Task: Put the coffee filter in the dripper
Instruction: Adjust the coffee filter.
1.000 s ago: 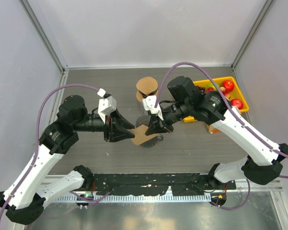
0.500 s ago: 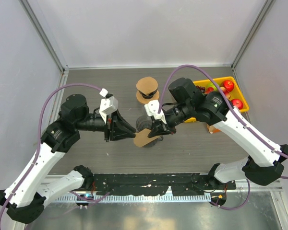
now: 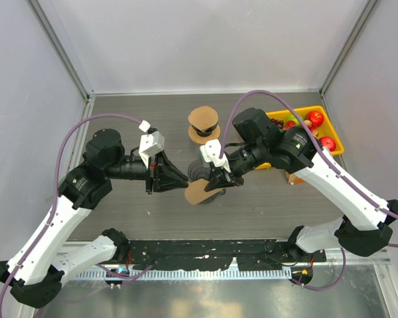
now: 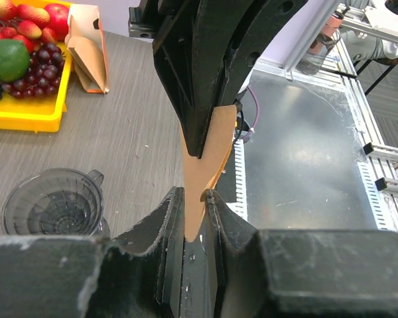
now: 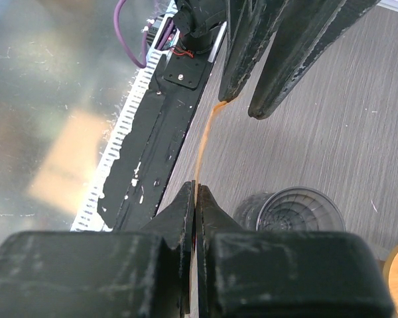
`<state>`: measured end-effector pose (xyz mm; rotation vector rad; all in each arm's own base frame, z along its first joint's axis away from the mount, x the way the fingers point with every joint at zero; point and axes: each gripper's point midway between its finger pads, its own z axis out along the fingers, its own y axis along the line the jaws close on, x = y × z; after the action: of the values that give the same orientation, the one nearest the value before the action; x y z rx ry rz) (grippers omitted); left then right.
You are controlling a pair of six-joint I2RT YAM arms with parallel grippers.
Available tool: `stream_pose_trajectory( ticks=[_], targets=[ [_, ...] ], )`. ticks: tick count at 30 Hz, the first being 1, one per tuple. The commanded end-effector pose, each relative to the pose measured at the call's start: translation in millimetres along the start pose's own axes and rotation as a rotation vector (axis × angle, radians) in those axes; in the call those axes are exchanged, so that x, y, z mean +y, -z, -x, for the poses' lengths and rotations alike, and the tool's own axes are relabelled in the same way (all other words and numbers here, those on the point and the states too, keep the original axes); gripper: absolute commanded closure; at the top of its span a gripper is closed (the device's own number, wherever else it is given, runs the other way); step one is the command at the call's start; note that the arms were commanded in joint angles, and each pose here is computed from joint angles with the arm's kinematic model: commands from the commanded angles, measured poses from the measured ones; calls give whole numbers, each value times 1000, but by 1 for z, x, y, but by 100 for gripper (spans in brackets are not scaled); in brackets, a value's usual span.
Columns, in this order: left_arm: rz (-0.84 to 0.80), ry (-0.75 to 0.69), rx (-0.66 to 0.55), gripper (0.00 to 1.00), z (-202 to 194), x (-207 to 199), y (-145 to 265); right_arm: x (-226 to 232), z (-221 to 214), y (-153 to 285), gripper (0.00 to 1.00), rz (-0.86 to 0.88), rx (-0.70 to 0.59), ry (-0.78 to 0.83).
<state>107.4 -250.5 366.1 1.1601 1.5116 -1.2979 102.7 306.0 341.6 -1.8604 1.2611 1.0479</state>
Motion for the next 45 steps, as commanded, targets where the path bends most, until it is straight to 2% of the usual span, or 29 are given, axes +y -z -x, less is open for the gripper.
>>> stream_pose_trajectory(
  ticks=[1, 39, 45],
  targets=[
    [-30, -51, -42, 78, 16, -9, 3, 10, 11, 7, 95, 12, -28, 56],
    [-34, -47, -36, 78, 10, -8, 0, -7, 20, -1, 95, -11, -45, 2],
    [-40, -39, -32, 81, 7, -9, 0, -5, 19, 0, 95, -6, -48, 14]
  ],
)
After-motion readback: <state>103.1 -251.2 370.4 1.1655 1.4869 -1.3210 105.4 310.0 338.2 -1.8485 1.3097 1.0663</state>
